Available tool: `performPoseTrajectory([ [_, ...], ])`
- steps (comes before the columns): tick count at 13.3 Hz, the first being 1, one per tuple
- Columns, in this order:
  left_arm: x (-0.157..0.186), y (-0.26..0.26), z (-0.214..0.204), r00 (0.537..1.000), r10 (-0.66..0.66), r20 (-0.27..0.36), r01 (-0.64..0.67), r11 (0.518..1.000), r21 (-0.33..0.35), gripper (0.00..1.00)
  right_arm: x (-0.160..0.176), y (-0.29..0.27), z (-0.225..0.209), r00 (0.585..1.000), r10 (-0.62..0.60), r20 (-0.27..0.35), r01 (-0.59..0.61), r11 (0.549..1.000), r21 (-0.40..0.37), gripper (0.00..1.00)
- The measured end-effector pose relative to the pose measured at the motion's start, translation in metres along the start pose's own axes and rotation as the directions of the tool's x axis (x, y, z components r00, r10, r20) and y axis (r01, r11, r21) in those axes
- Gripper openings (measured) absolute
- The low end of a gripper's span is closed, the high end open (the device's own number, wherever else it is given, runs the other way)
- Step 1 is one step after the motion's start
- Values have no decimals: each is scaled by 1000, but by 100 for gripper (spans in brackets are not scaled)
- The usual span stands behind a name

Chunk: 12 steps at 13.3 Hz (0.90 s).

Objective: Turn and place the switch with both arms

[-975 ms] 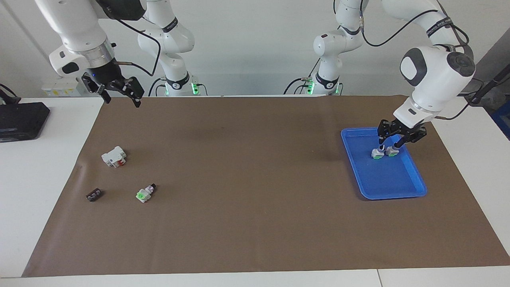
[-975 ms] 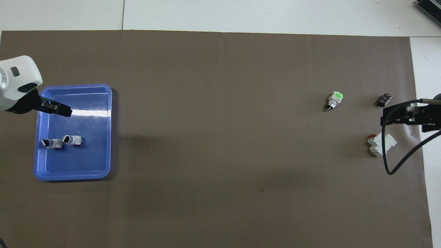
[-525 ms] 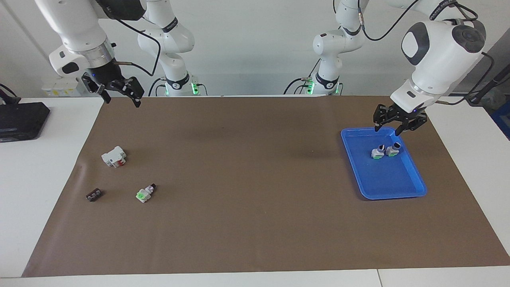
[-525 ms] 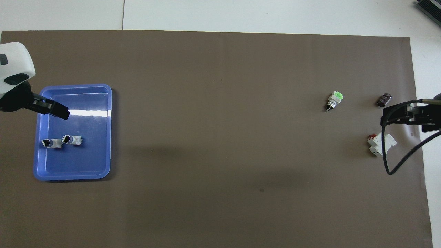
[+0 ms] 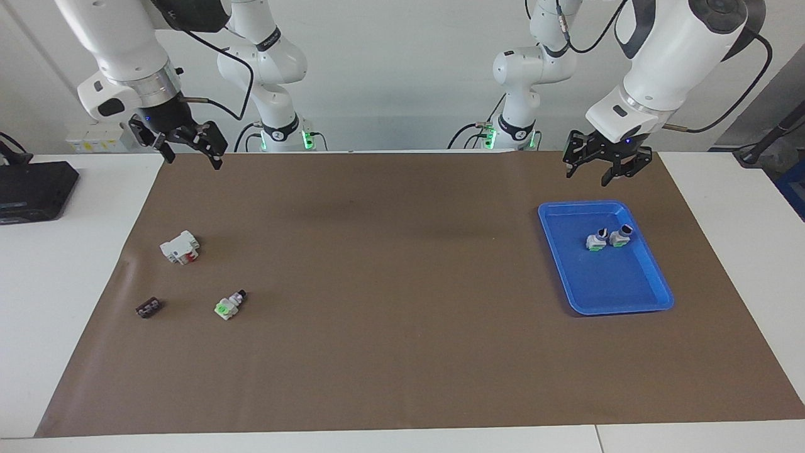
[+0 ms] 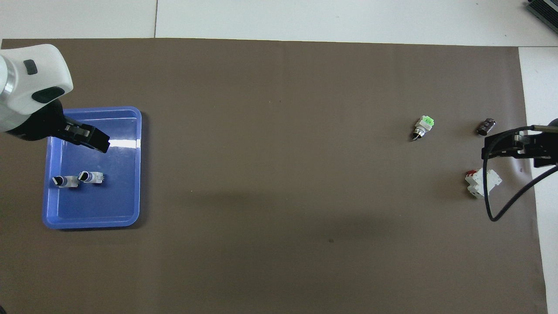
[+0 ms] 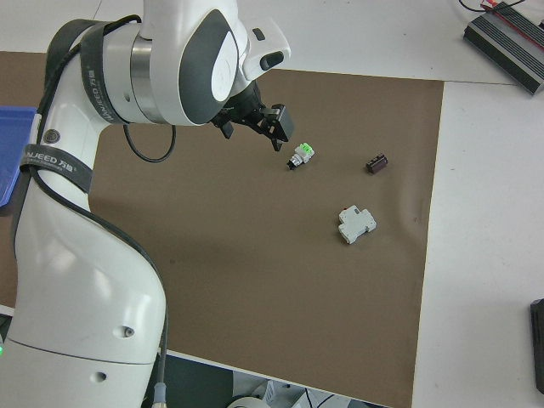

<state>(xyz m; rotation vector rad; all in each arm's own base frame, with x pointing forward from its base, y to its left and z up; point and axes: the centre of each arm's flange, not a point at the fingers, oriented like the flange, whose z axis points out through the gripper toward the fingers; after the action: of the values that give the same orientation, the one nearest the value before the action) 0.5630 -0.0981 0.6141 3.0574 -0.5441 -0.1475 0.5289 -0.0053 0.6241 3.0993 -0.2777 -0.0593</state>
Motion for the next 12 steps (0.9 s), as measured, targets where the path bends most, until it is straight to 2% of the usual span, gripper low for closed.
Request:
performPoseTrajectory([
  [9, 3, -14, 4, 1000, -24, -10, 24, 1000, 3, 71, 0, 0, 0, 1000, 0, 0, 0, 1000, 0, 100],
  [12, 2, -36, 11, 998, -65, -14, 65, 998, 7, 71, 0, 0, 0, 1000, 0, 0, 0, 1000, 0, 100],
])
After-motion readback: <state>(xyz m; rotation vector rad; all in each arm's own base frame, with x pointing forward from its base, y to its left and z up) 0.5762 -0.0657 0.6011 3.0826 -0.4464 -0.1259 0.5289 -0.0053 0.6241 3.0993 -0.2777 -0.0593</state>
